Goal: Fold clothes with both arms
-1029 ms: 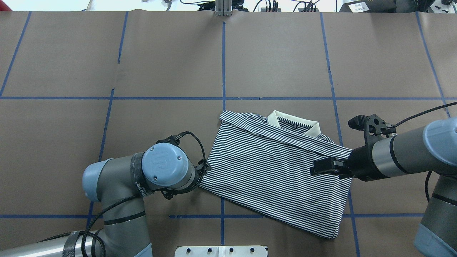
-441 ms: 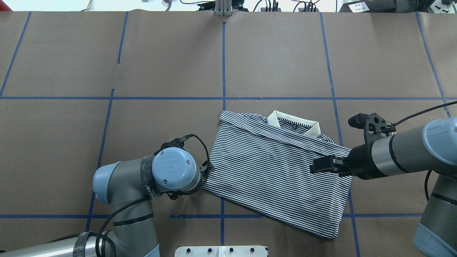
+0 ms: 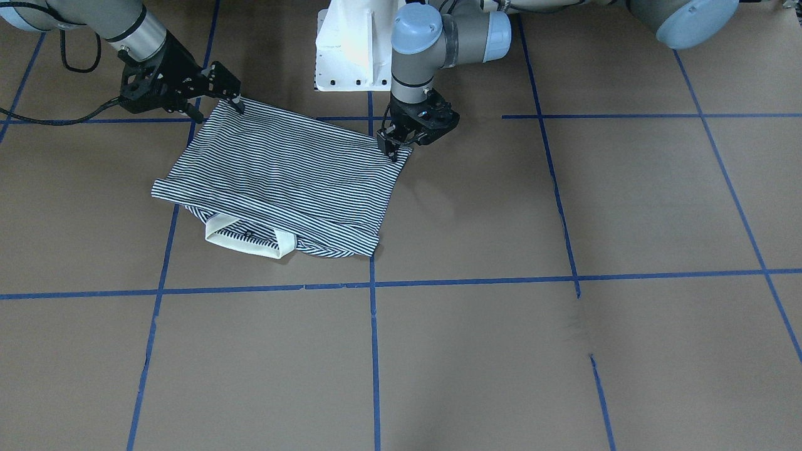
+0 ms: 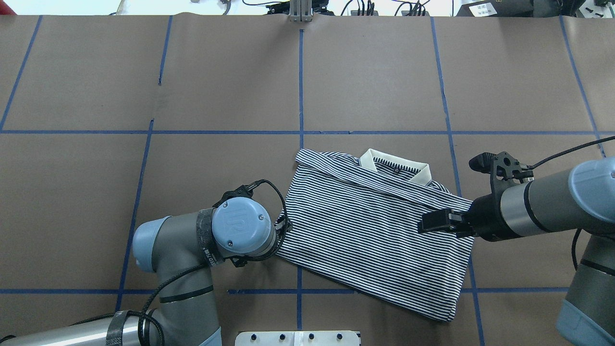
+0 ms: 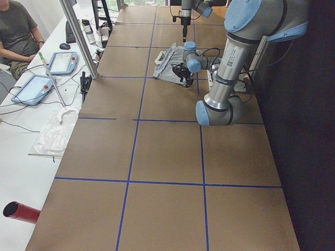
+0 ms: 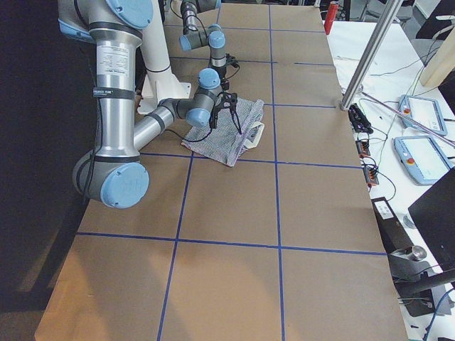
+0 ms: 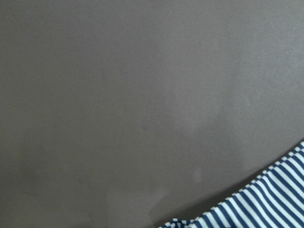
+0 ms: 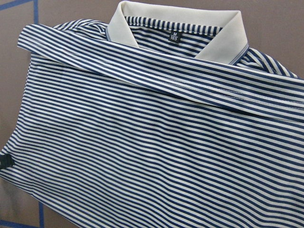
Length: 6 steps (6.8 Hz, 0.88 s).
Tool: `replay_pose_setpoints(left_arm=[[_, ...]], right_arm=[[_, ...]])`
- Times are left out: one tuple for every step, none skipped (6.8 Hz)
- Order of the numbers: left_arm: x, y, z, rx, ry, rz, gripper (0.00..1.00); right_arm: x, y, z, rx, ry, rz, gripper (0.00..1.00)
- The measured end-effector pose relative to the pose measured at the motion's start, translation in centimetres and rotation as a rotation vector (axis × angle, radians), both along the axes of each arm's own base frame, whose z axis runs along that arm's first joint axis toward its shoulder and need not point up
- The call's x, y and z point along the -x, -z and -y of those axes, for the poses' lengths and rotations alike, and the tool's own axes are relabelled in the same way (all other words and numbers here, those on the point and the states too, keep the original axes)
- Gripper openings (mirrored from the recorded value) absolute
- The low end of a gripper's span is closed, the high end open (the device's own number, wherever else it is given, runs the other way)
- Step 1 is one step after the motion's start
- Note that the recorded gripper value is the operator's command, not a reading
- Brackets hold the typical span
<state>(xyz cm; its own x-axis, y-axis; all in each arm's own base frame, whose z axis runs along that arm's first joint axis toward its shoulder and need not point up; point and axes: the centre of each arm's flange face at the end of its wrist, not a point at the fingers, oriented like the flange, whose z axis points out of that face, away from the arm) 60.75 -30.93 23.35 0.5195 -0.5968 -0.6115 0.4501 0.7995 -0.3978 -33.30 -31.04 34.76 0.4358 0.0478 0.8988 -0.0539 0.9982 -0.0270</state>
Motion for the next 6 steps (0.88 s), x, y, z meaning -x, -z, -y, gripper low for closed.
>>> replay_pose_setpoints(left_arm=[[-0.1,-0.1,0.0,-0.001,-0.001,0.004,0.00],[-0.1,-0.1,0.0,-0.005,-0.004,0.004,0.00],[0.0,0.0,0.0,-0.011,-0.009,0.002,0.00],[0.2,0.3,0.2,-0.016,-0.009,-0.002,0.00],[0.6,0.4,0.7,-0.019,-0.001,-0.004,0.00],[1.5,0.3,2.6,-0.027,0.022,0.000,0.00]], right_arm=[[0.0,0.0,0.0,0.000,0.000,0.000,1.00],[-0.1,0.0,0.0,0.000,0.000,0.000,1.00],[-0.1,0.0,0.0,0.001,-0.001,-0.001,1.00],[-0.1,0.0,0.0,0.001,-0.002,-0.001,1.00],[-0.1,0.0,0.0,0.001,-0.002,-0.001,1.00],[-0.2,0.0,0.1,0.001,-0.003,0.000,1.00]])
